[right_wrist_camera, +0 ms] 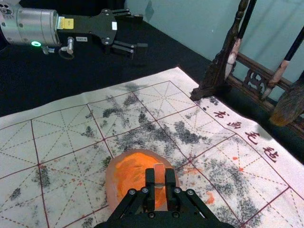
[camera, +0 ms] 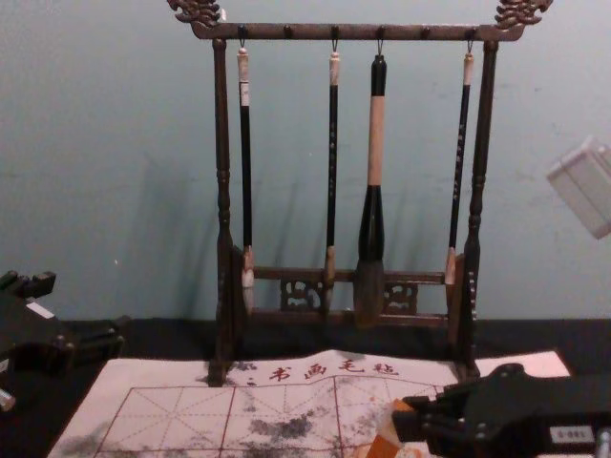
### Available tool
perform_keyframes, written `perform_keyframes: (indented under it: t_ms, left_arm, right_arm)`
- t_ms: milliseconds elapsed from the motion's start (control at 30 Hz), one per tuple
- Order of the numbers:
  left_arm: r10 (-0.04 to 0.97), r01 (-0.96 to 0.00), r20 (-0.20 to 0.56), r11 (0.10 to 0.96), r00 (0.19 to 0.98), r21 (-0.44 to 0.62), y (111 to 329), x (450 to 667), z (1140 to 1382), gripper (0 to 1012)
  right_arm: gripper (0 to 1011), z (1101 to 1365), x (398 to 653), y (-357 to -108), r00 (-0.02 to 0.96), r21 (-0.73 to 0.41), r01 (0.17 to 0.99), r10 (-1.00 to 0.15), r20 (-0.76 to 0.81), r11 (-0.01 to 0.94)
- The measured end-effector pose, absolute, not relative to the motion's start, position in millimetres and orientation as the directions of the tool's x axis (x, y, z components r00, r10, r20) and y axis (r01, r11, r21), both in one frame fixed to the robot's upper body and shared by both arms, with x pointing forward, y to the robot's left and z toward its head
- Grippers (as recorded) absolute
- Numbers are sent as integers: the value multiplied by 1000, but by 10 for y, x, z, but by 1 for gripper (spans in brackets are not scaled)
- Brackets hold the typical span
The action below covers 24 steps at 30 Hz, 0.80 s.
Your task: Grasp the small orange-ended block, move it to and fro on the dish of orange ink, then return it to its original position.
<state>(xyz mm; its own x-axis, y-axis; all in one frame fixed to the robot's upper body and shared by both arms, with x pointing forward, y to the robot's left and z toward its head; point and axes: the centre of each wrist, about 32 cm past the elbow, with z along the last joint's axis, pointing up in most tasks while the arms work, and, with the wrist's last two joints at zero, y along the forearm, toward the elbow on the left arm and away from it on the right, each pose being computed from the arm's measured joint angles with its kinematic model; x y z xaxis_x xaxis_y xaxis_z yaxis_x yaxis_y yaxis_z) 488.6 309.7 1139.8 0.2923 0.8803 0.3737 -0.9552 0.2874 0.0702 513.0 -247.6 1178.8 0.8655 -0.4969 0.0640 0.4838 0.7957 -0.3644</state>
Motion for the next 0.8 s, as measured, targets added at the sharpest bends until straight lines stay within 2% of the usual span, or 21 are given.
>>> perform_keyframes:
  t_ms: [800]
  left_arm:
    - [880, -955, 374, 287, 292, 70, 3097, 4886, 11398, 1001]
  right_arm:
    - [104, 11798, 5096, -2512, 858, -355, 497, -511, 61, 792]
